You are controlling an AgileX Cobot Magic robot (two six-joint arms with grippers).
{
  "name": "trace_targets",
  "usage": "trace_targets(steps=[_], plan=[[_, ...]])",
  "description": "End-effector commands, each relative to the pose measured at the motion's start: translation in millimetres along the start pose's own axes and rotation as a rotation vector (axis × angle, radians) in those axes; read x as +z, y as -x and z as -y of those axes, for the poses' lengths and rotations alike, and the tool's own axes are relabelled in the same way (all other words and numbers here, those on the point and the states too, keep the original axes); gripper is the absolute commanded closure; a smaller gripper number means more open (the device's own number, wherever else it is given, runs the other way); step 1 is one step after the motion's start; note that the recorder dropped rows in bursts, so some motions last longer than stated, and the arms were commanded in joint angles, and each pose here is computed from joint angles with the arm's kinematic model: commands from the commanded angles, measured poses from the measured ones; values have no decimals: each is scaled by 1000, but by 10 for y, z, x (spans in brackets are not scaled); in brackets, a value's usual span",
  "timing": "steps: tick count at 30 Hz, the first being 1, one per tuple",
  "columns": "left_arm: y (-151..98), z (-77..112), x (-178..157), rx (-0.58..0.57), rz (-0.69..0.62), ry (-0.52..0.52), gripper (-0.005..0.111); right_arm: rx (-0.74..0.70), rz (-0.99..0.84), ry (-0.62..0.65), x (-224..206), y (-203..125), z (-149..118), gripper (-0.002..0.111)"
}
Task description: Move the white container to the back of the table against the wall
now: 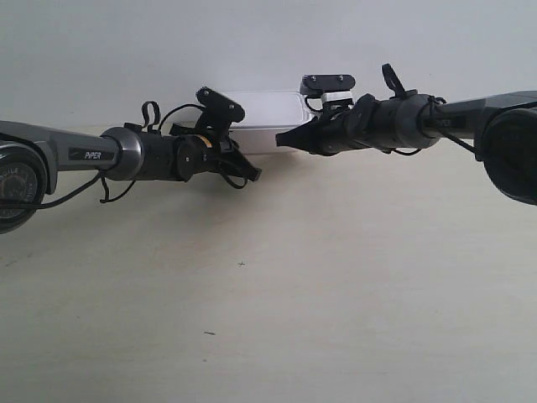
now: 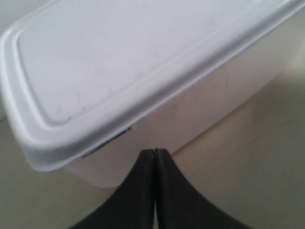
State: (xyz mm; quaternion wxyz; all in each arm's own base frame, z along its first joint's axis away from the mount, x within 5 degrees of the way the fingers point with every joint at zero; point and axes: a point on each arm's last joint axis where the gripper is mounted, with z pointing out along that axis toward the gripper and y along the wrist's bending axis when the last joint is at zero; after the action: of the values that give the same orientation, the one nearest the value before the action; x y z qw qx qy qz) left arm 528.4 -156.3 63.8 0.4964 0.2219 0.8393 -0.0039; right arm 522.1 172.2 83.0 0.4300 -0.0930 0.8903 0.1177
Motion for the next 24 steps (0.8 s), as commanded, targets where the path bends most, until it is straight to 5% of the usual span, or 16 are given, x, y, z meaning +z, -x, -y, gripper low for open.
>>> trace_targets(steps=[1, 24], plan=[[118, -37, -43, 4, 56, 21, 107, 4, 103, -32, -19, 130, 4, 108], [87, -23, -42, 4, 21, 5, 107, 3, 3, 10, -14, 40, -34, 108]])
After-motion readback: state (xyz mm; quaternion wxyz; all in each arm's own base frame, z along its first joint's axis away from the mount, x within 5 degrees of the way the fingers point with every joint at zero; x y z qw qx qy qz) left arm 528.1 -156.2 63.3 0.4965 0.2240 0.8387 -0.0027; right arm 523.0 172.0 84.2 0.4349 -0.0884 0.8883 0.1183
